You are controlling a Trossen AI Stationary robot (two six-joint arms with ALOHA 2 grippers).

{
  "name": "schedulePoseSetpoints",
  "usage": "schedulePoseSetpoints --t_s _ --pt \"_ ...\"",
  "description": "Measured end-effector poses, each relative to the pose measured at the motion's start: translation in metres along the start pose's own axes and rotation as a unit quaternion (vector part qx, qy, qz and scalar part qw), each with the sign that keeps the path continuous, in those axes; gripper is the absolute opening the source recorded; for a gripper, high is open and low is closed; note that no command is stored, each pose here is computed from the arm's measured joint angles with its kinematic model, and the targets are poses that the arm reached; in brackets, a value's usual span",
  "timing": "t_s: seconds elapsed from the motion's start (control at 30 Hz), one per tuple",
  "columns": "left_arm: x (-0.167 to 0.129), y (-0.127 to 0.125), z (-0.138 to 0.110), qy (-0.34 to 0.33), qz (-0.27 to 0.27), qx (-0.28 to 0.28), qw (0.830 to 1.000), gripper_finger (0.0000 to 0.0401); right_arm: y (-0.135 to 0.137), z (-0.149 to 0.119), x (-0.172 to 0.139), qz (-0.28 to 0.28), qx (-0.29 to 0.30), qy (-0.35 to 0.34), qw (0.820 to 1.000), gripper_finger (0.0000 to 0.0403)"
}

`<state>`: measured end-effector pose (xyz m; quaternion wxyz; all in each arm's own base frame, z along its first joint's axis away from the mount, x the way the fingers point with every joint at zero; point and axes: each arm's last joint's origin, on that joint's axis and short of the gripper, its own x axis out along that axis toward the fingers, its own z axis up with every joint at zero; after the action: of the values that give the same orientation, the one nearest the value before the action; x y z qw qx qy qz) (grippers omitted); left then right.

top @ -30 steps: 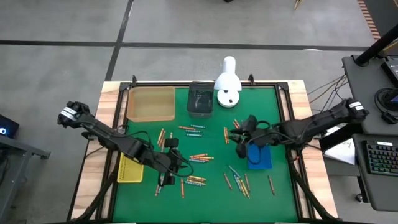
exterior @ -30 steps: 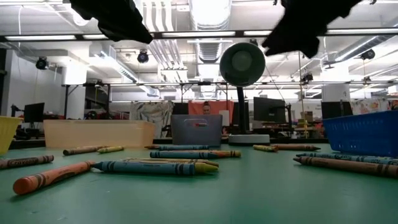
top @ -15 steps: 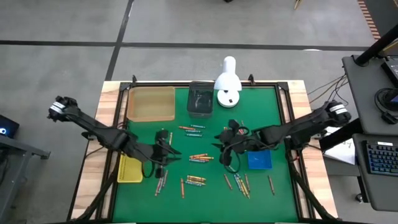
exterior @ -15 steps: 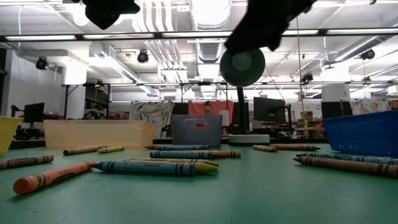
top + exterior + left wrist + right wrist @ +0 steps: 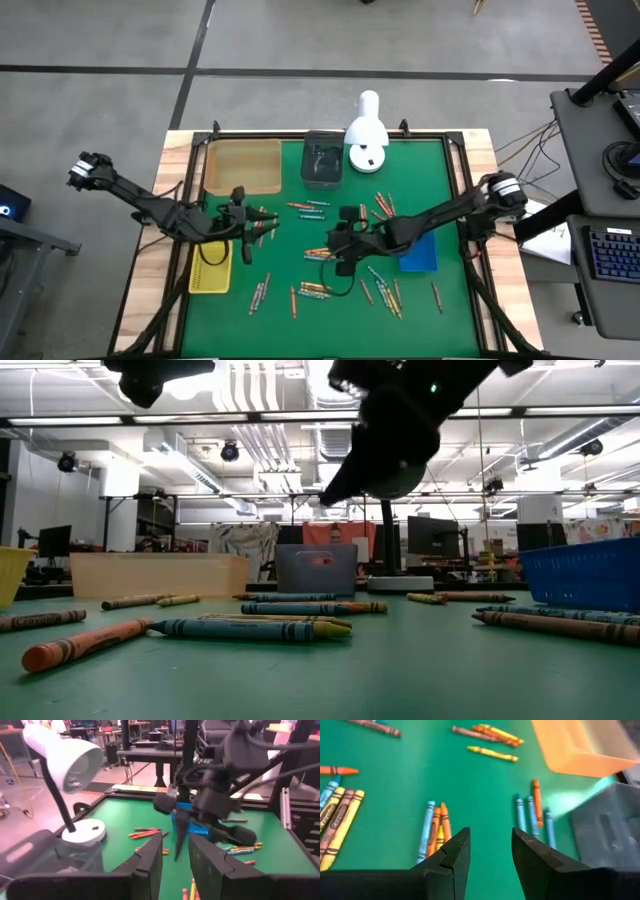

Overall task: Sort crayons
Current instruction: Put the orange crayon into the blue bin

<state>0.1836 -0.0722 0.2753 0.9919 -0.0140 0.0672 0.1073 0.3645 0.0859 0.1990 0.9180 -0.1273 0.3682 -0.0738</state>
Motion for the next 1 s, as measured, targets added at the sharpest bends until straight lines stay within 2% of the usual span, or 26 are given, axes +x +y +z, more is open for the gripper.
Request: schedulePoseSetpoints --t_s 0.17,0.27,0.5,0.73,1.0 --pt "0.000 0.000 0.003 -0.003 0.001 0.033 0.999 0.0077 0.004 -0.010 0.020 0.006 -0.011 0.028 1.000 0.0132" --pt "0.001 0.001 0.003 -0.003 0.005 0.042 0.999 0.0077 0.003 -0.015 0.030 0.041 -0.007 0.040 0.998 0.0132" --pt "0.002 0.005 0.003 -0.006 0.068 0.053 0.996 0.0077 -0.008 -0.018 0.044 0.117 0.030 0.041 0.992 0.0132" --pt "0.003 0.005 0.003 -0.004 0.073 0.068 0.995 0.0077 -0.021 -0.020 0.049 0.130 0.027 0.042 0.990 0.0132" --pt "0.003 0.006 0.003 -0.003 0.075 0.074 0.994 0.0077 -0.021 -0.022 0.049 0.132 0.023 0.046 0.990 0.0132"
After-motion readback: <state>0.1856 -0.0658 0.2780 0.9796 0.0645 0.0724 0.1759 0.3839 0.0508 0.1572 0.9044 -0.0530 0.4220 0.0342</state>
